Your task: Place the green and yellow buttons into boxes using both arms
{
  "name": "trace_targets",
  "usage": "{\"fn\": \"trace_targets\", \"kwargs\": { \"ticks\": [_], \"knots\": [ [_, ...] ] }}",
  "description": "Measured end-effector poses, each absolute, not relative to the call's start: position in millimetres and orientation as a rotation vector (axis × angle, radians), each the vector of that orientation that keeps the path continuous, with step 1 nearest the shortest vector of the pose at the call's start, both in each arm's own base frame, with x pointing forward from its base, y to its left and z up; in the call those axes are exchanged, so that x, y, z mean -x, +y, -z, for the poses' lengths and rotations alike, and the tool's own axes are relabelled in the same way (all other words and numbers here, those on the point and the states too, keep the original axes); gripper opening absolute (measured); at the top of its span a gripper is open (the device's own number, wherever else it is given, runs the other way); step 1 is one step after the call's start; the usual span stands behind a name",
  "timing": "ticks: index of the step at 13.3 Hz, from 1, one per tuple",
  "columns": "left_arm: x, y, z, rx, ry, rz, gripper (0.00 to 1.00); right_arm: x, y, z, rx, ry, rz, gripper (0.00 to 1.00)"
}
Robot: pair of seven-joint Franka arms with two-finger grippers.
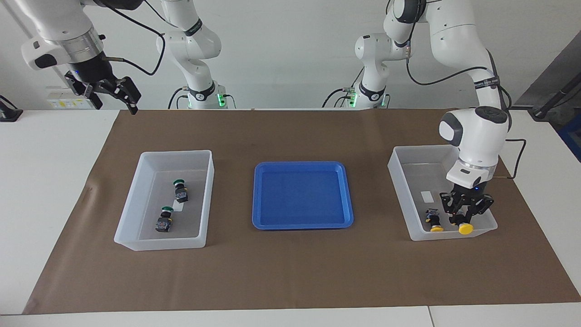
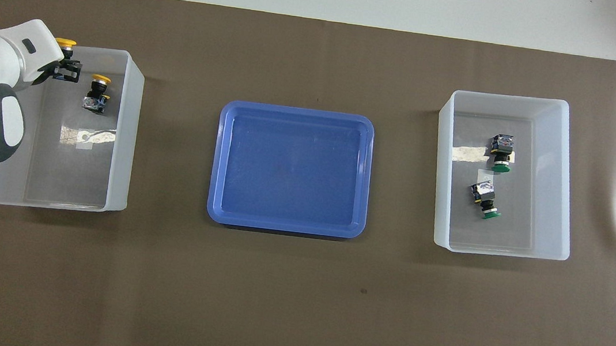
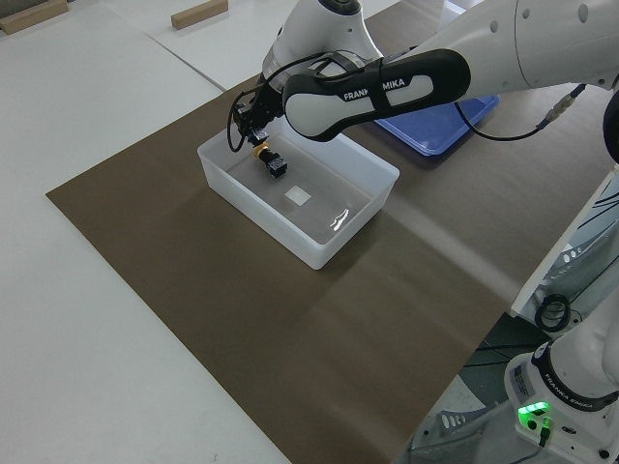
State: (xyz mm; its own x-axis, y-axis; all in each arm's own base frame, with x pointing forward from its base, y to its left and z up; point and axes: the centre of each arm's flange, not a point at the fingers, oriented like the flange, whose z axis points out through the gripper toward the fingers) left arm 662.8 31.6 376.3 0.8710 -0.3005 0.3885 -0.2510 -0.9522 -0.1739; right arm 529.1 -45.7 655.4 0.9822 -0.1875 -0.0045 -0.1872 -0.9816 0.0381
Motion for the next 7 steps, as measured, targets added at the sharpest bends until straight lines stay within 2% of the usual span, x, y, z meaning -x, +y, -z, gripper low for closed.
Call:
{"fn": "trace_targets", "kwargs": {
  "ticks": [7],
  "knots": [
    [-659.5, 33.1, -370.0, 2.93, 0.456, 0.597, 0.42, -527.7, -50.3, -656.5, -3.09, -0.302, 0.01, 1.0]
  ]
}}
